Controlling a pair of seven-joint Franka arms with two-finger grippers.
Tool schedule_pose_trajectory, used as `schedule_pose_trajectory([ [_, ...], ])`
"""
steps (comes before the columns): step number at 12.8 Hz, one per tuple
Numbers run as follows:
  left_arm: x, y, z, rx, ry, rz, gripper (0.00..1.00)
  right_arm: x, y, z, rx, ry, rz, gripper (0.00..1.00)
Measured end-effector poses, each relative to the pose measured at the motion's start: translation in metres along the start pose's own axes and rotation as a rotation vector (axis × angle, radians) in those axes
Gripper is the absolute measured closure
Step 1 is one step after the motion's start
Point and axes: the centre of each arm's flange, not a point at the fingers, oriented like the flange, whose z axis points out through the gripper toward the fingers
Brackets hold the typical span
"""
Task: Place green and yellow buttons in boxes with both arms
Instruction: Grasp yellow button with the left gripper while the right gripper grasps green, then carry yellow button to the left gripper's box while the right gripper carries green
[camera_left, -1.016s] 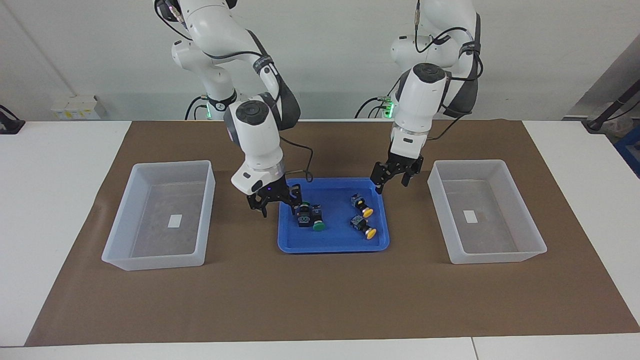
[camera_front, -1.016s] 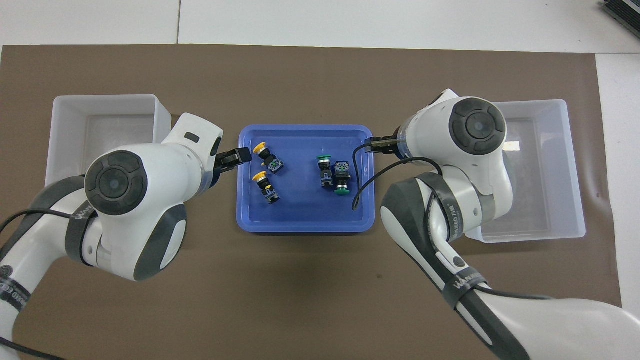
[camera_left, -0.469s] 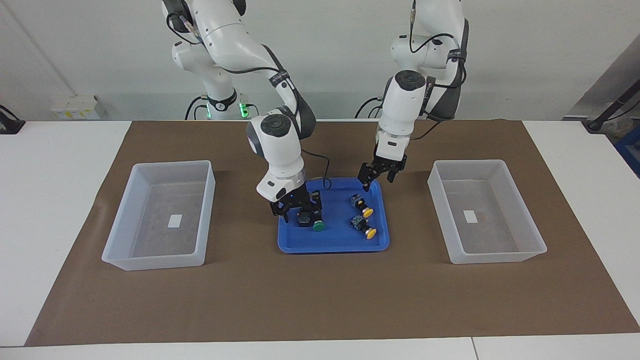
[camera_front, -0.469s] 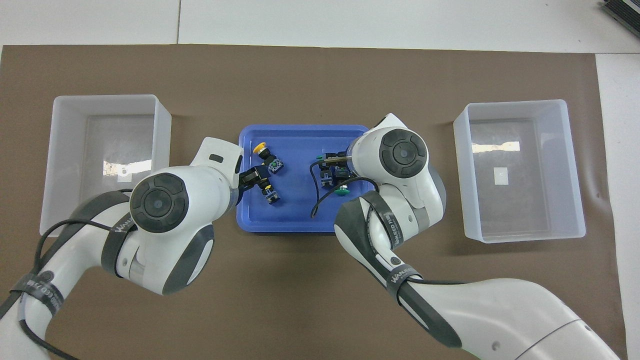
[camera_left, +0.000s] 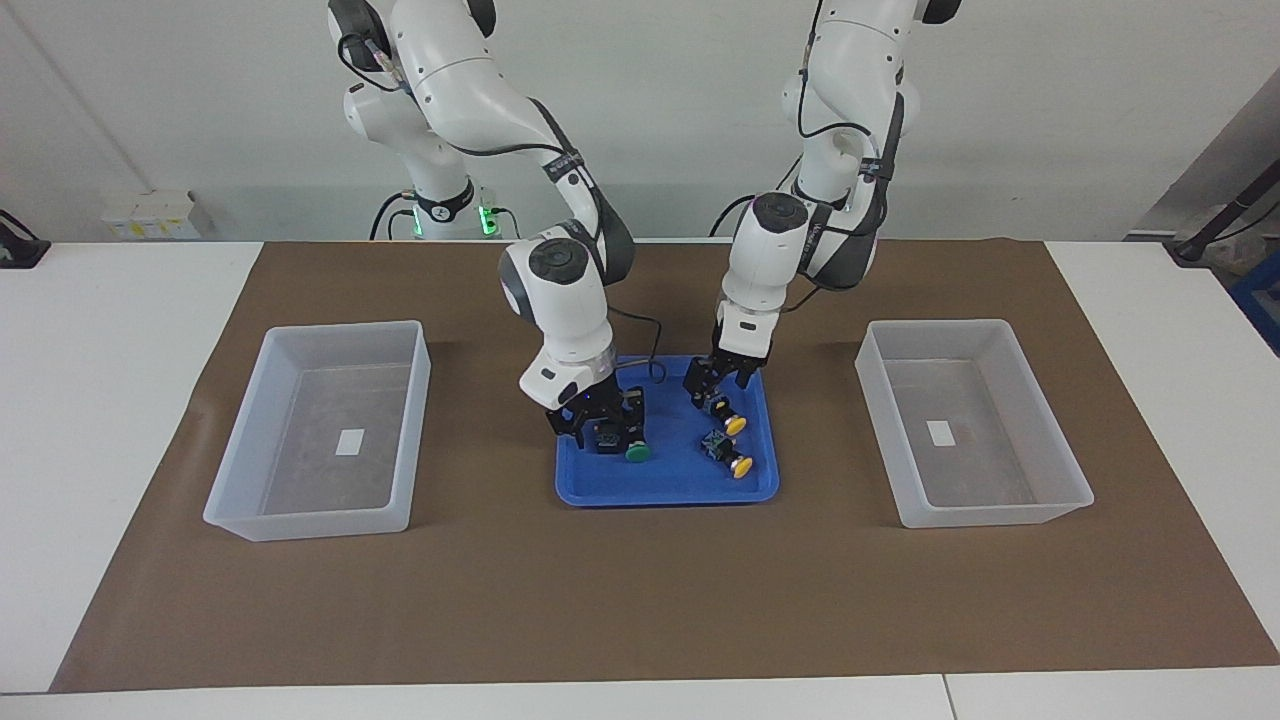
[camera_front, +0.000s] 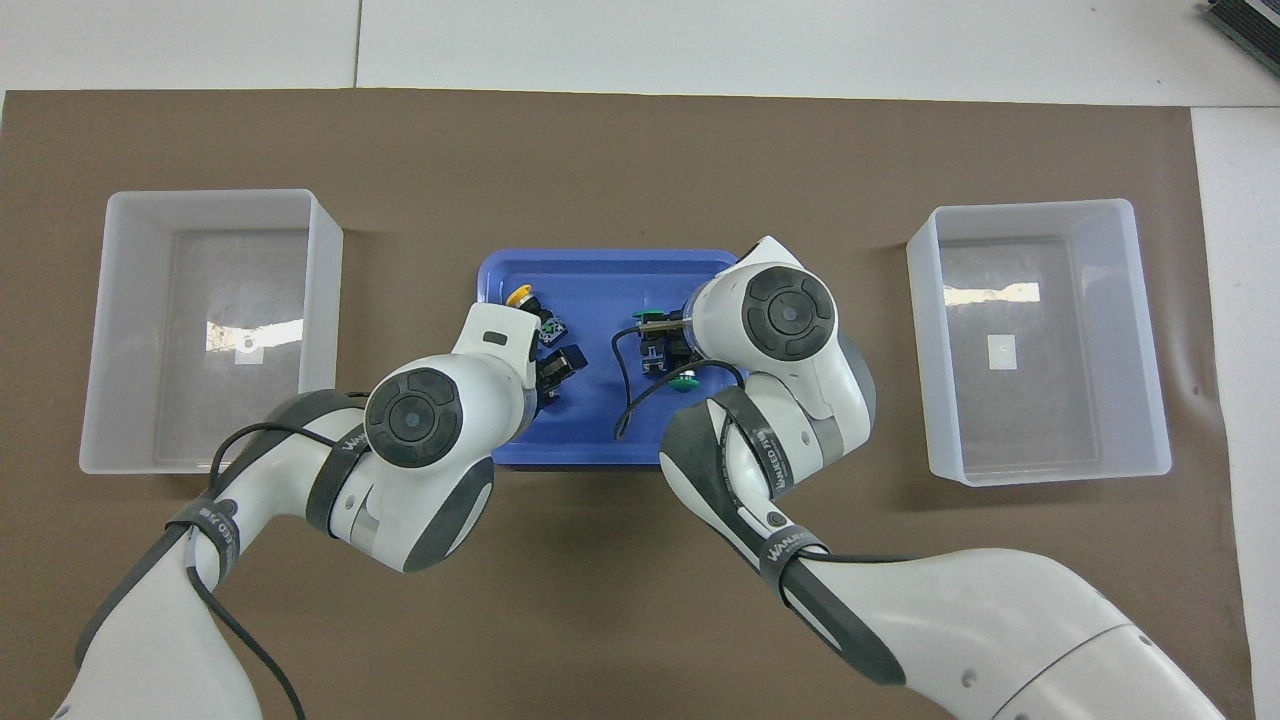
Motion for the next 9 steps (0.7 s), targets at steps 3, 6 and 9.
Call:
schedule_pose_trajectory([
  [3, -0.0013, 0.0012, 0.0159, -0.016, -0.001, -0.016, 0.00, -0.0004, 0.0004, 0.0017, -0.001, -0.003, 0.002, 0.37],
  [6, -0.0007, 0.0025, 0.0149, -0.021, 0.002, -0.019, 0.00, -0.0010, 0.0008, 0.0037, -0.003, -0.006, 0.003, 0.37],
  [9, 0.0013, 0.0013, 0.0150, -0.020, 0.004, -0.024, 0.08, -0.0031, 0.0018, 0.0076, -0.006, -0.013, 0.004, 0.37],
])
